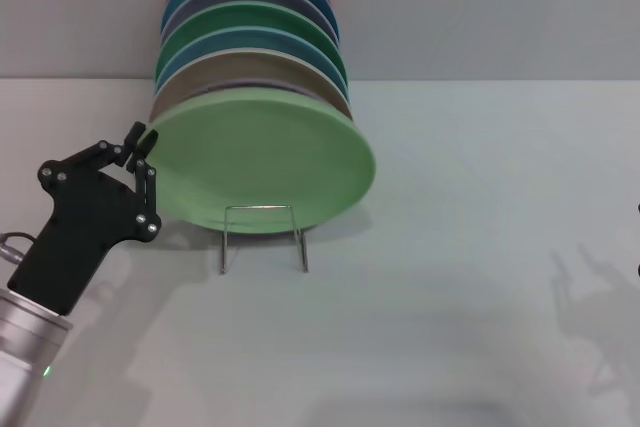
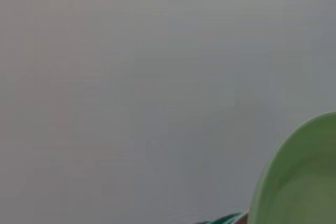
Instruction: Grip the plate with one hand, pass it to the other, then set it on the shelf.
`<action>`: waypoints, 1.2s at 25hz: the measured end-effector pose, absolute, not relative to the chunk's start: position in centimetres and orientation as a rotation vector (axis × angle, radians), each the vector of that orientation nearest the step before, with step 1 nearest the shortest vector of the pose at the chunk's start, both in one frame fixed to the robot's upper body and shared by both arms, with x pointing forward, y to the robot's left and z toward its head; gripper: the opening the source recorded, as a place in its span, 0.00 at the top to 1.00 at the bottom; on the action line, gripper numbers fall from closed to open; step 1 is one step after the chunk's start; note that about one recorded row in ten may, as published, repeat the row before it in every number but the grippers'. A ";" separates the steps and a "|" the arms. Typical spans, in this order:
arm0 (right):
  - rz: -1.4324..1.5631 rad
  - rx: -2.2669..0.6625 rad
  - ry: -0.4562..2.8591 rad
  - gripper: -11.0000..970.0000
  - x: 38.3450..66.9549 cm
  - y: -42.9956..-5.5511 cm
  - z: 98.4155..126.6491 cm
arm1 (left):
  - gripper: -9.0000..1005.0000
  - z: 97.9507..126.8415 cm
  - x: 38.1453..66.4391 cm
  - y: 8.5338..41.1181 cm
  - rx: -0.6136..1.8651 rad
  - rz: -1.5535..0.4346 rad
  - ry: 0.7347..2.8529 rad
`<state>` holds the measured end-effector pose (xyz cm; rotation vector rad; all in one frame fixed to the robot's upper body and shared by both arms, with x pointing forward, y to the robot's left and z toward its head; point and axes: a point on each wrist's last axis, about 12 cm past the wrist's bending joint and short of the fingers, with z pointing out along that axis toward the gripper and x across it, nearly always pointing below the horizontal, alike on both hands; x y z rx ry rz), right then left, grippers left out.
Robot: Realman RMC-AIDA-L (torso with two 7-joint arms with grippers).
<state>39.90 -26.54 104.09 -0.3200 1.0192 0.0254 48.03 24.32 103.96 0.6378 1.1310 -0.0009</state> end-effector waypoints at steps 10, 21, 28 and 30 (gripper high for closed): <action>0.032 -0.318 1.024 0.71 40.1 -26.3 104.1 | 0.84 103.4 48.3 24.1 0.683 0.007 1.169; 0.043 -0.322 1.028 0.71 40.3 -26.1 104.1 | 0.82 102.8 48.5 24.0 0.726 0.038 1.207; 0.046 -0.326 1.030 0.71 40.4 -26.0 104.0 | 0.80 102.5 48.7 24.0 0.730 0.033 1.233; 0.046 -0.329 1.032 0.71 40.4 -26.0 104.0 | 0.80 102.5 48.7 24.0 0.734 0.029 1.234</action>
